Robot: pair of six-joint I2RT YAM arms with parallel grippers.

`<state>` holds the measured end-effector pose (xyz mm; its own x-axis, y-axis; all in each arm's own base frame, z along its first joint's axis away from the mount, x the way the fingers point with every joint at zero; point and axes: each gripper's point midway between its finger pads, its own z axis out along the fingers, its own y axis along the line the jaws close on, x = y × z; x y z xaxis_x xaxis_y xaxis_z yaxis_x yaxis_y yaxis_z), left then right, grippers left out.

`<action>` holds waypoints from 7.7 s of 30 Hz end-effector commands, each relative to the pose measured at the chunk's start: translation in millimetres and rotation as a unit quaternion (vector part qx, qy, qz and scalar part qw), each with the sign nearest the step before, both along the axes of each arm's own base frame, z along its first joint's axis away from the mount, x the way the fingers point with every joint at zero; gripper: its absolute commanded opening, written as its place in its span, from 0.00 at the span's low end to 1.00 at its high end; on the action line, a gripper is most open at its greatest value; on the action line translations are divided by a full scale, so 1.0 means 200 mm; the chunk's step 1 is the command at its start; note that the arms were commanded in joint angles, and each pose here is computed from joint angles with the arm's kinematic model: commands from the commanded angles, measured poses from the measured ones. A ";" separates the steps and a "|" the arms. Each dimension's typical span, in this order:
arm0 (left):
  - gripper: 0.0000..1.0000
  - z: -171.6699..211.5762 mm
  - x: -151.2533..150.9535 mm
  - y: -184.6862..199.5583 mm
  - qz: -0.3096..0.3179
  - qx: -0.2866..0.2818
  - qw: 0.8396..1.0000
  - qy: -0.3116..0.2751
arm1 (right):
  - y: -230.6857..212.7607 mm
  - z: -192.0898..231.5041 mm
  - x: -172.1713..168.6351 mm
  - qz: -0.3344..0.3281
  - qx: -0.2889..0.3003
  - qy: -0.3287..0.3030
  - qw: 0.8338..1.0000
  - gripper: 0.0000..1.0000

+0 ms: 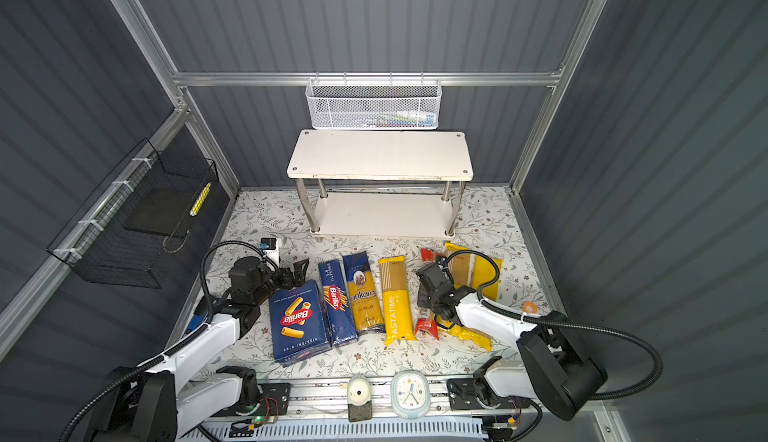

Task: Place and organize the pasta boxes and bags onto the shelf
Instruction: 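Close the right gripper on the red-topped spaghetti bag, then lift the red-topped bag upright with the right gripper toward the shelf, then carry the bag over the upper shelf board with the right gripper, then lower the bag onto the upper shelf and open the right gripper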

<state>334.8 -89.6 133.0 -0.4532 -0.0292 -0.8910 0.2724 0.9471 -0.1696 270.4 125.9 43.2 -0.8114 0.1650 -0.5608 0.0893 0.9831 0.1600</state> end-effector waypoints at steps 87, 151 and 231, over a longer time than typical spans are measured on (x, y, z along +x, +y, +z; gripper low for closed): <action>0.99 0.06 -0.02 -0.01 -0.010 0.001 1.000 -0.026 | -0.16 2.21 0.16 0.065 0.062 -0.389 0.917 0.00; 0.99 0.06 -0.02 -0.01 -0.012 -0.002 1.000 -0.028 | -0.30 2.10 1.17 0.000 0.075 -0.314 0.946 0.06; 0.99 0.05 -0.01 -0.01 -0.008 0.000 1.000 -0.021 | -0.12 1.81 0.53 0.108 0.126 -0.244 0.955 0.48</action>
<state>330.9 -90.3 136.3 -0.4370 -0.0316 -0.8989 0.2825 0.9440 -0.1706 372.5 95.1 406.4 -0.4906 0.2010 -0.8479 -0.2392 0.9046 0.3528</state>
